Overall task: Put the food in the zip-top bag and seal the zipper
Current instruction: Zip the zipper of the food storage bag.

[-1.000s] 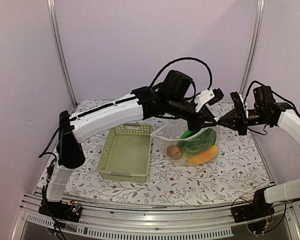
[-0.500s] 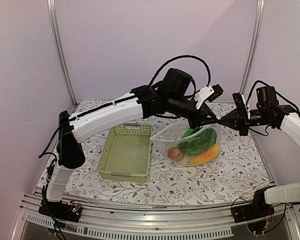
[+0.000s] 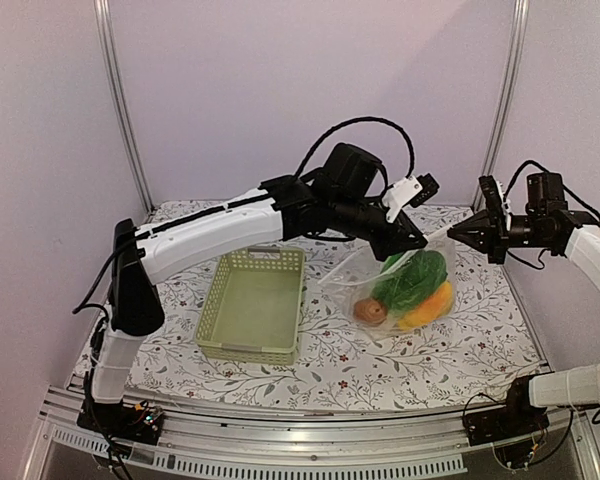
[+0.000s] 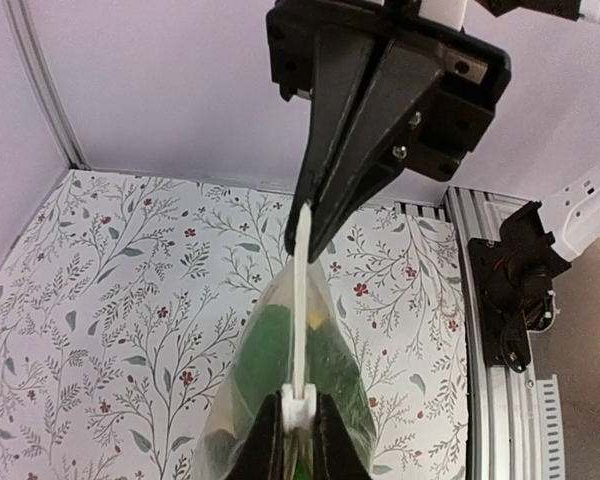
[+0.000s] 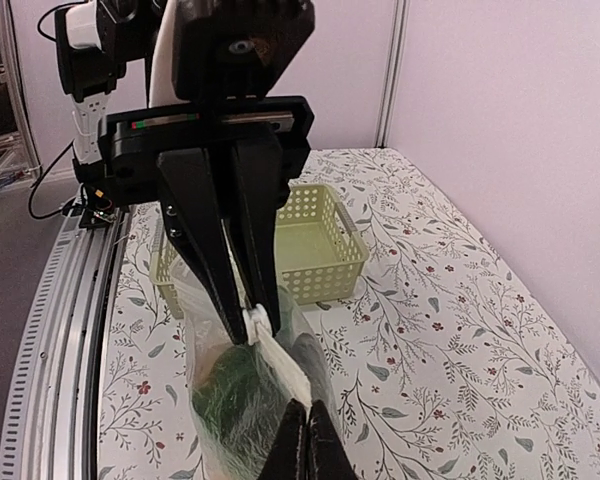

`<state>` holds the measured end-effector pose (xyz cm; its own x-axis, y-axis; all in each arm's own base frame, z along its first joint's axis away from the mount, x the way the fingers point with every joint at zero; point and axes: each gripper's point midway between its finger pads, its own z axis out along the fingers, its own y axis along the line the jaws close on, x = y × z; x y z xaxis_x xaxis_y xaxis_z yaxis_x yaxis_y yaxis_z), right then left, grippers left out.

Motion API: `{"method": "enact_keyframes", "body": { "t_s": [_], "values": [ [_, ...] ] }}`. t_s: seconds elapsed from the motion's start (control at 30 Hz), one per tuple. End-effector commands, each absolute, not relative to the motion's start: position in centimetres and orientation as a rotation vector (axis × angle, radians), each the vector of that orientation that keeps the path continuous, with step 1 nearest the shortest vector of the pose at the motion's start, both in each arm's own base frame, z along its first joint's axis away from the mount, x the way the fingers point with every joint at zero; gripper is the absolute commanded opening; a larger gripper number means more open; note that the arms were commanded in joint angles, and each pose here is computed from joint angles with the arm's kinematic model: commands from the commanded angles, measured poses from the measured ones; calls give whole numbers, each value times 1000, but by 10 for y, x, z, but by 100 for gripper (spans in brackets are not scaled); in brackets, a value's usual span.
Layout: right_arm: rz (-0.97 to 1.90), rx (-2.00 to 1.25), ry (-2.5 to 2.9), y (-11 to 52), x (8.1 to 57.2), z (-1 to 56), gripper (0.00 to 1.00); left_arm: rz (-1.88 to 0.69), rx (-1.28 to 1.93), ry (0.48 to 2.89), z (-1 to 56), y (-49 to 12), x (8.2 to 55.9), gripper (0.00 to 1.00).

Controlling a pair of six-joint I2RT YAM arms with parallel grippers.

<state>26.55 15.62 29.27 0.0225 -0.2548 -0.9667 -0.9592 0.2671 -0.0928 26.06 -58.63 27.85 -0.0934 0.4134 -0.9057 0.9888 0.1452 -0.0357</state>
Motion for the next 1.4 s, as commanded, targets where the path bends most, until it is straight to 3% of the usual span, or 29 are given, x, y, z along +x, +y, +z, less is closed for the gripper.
{"method": "enact_keyframes", "body": {
  "t_s": [0.0, 1.37],
  "values": [
    [826, -1155, 1476, 147, 276, 297, 0, -837, 1374, 1754, 268, -553, 270, 0],
    [792, -1039, 1581, 129, 301, 284, 0, -724, 1307, 1952, 212, -462, 250, 3]
  ]
}}
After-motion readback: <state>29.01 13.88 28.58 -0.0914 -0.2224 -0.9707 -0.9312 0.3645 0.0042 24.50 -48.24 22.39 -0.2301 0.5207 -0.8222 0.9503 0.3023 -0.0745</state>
